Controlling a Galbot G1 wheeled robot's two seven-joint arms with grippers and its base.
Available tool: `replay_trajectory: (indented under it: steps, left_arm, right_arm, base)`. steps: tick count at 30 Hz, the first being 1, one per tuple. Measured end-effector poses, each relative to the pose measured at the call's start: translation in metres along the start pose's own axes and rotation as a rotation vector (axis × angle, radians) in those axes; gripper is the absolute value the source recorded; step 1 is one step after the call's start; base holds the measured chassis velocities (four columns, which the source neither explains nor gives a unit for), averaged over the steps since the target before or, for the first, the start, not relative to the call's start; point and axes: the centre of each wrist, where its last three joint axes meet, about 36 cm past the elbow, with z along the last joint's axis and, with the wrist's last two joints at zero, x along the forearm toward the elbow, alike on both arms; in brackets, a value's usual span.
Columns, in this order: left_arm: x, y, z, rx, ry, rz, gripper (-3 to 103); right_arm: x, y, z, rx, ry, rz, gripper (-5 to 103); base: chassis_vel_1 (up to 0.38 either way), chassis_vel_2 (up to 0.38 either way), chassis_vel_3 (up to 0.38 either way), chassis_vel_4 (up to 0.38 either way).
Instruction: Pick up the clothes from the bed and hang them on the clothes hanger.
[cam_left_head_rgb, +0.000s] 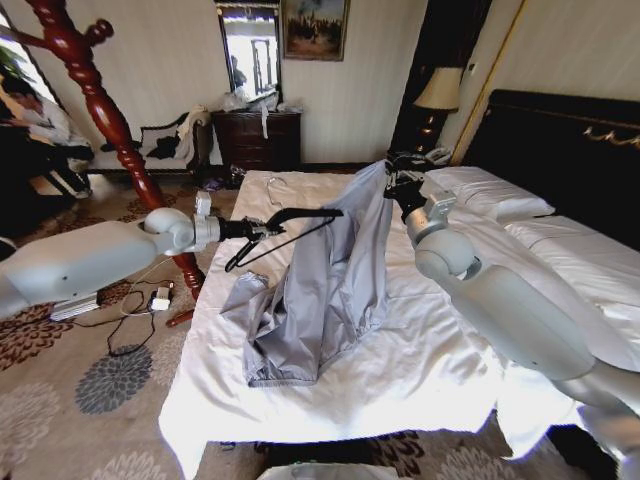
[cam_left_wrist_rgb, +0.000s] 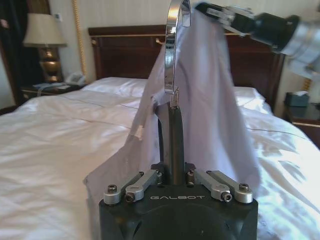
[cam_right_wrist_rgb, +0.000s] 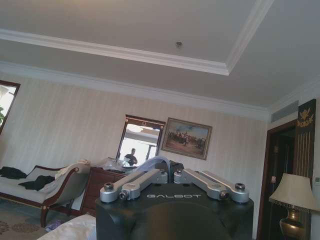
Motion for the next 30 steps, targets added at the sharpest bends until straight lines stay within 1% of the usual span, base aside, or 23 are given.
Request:
replay_trajectory:
  steps: [1,4,5,7,8,11,13,14,18,19,21,23,24,25,29,30]
  left_arm:
    - [0.0,0.0,0.0,0.0,0.0,0.0,15]
    - [-0.011,-0.014,0.005,0.001,0.023,0.027,15]
    - [-0.011,-0.014,0.005,0.001,0.023,0.027,15]
    - [-0.025,-0.023,0.006,0.007,0.031,0.056,15]
    - [-0.025,-0.023,0.006,0.007,0.031,0.056,15]
    - [-0.043,-0.029,0.007,0.016,0.035,0.09,15]
    - [-0.057,-0.029,0.009,0.02,0.043,0.105,15]
    - [-0.057,-0.029,0.009,0.02,0.043,0.105,15]
    - [-0.084,-0.023,0.016,0.013,0.071,0.114,15]
    - [-0.084,-0.023,0.016,0.013,0.071,0.114,15]
    - [-0.095,-0.02,0.018,0.013,0.077,0.117,15]
    - [-0.111,-0.019,0.02,0.016,0.08,0.122,15]
    - [-0.111,-0.019,0.02,0.016,0.08,0.122,15]
    - [-0.119,-0.02,0.02,0.018,0.079,0.129,15]
    - [-0.148,-0.023,0.018,0.02,0.072,0.155,15]
    - [-0.148,-0.023,0.018,0.02,0.072,0.155,15]
  right_arm:
    - [0.0,0.0,0.0,0.0,0.0,0.0,0]
    - [0.002,0.0,0.005,0.005,0.012,-0.001,0]
    - [0.002,0.0,0.005,0.005,0.012,-0.001,0]
    - [0.004,-0.001,0.007,0.008,0.018,-0.003,0]
    - [0.004,-0.001,0.007,0.008,0.018,-0.003,0]
    - [0.005,-0.001,0.008,0.008,0.018,-0.005,0]
    - [0.006,0.0,0.006,0.007,0.015,-0.009,0]
    - [0.006,0.0,0.006,0.007,0.015,-0.009,0]
    - [0.01,0.002,0.003,0.003,0.008,-0.021,0]
    - [0.01,0.002,0.003,0.003,0.008,-0.021,0]
    - [0.013,0.002,0.003,0.004,0.006,-0.027,0]
    - [0.016,0.002,0.002,-0.002,0.007,-0.033,0]
    - [0.016,0.002,0.002,-0.002,0.007,-0.033,0]
    - [0.017,0.002,0.001,-0.006,0.008,-0.036,0]
    - [0.021,0.006,-0.002,-0.035,0.014,-0.052,0]
    - [0.021,0.006,-0.002,-0.035,0.014,-0.052,0]
  base:
    - [0.0,0.0,0.0,0.0]
    - [0.0,0.0,0.0,0.0]
    - [0.0,0.0,0.0,0.0]
    - [0.0,0.0,0.0,0.0]
    - [0.0,0.0,0.0,0.0]
    - [0.0,0.0,0.0,0.0]
    - [0.0,0.0,0.0,0.0]
    - [0.0,0.0,0.0,0.0]
    - [0.0,0.0,0.0,0.0]
    - [0.0,0.0,0.0,0.0]
    - [0.0,0.0,0.0,0.0]
    - [0.0,0.0,0.0,0.0]
    - [0.0,0.0,0.0,0.0]
    - [0.0,0.0,0.0,0.0]
    - [0.0,0.0,0.0,0.0]
    - [0.0,0.0,0.0,0.0]
